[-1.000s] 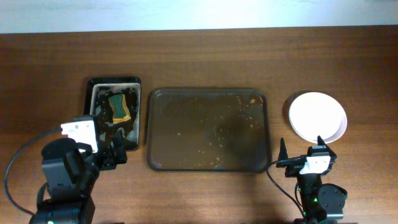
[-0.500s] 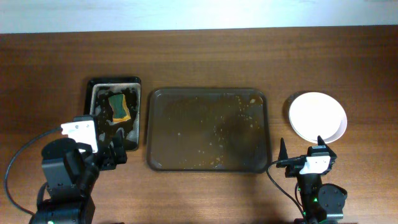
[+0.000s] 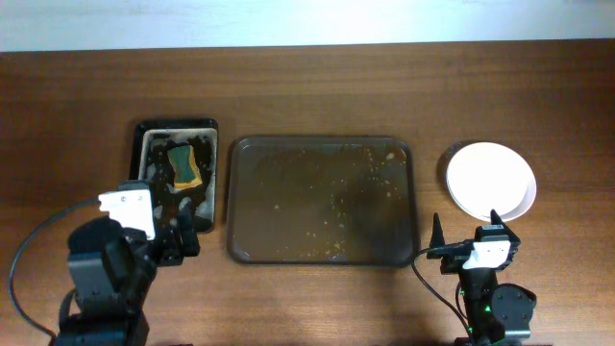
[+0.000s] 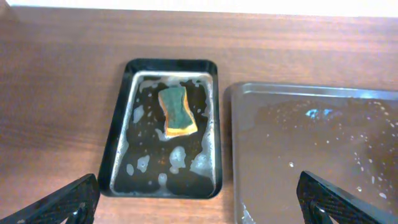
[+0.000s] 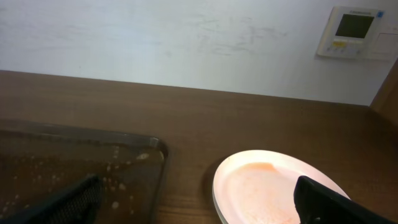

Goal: Clean dirty plates on tray and stack at the side

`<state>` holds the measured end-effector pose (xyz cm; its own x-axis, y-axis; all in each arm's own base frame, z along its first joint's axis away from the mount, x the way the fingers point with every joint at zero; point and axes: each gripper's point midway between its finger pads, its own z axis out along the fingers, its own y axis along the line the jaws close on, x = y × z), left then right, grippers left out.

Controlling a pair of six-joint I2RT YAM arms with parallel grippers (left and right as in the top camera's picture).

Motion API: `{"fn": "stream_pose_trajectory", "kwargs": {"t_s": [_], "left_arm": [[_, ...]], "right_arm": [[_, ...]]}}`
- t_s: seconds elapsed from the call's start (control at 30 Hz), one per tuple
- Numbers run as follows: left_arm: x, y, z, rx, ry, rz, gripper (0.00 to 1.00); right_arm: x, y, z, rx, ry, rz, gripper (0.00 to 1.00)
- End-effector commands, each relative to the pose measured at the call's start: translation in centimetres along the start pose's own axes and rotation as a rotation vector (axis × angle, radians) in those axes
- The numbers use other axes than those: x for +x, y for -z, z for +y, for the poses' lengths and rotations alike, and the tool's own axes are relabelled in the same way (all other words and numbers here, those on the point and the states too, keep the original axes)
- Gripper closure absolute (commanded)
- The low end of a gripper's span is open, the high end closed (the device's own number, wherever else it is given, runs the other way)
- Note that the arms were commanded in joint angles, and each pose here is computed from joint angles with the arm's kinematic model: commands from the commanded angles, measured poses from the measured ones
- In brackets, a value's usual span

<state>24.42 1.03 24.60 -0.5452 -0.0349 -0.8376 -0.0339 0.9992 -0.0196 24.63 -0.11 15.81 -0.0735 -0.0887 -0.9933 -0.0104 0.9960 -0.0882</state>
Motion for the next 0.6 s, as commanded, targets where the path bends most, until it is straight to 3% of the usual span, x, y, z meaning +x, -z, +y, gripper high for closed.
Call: {"fn": "stream_pose_trajectory", "kwargs": {"t_s": [0.0, 0.33, 0.57], "left_arm": [[1.1, 0.0, -0.5, 0.005, -0.044, -0.069, 0.00], [5.4, -3.2, -1.2, 0.038, -0.050, -0.343, 0.00], [5.3, -3.5, -1.2, 0.042, -0.049, -0.557, 0.00]], "right_arm": [[0.1, 0.0, 0.1, -0.009, 0.006, -0.002, 0.02], [0.1, 0.0, 0.1, -0.009, 0.006, -0.002, 0.02], [0.1, 0.0, 0.1, -0.009, 0.006, -0.002, 0.02]]}}
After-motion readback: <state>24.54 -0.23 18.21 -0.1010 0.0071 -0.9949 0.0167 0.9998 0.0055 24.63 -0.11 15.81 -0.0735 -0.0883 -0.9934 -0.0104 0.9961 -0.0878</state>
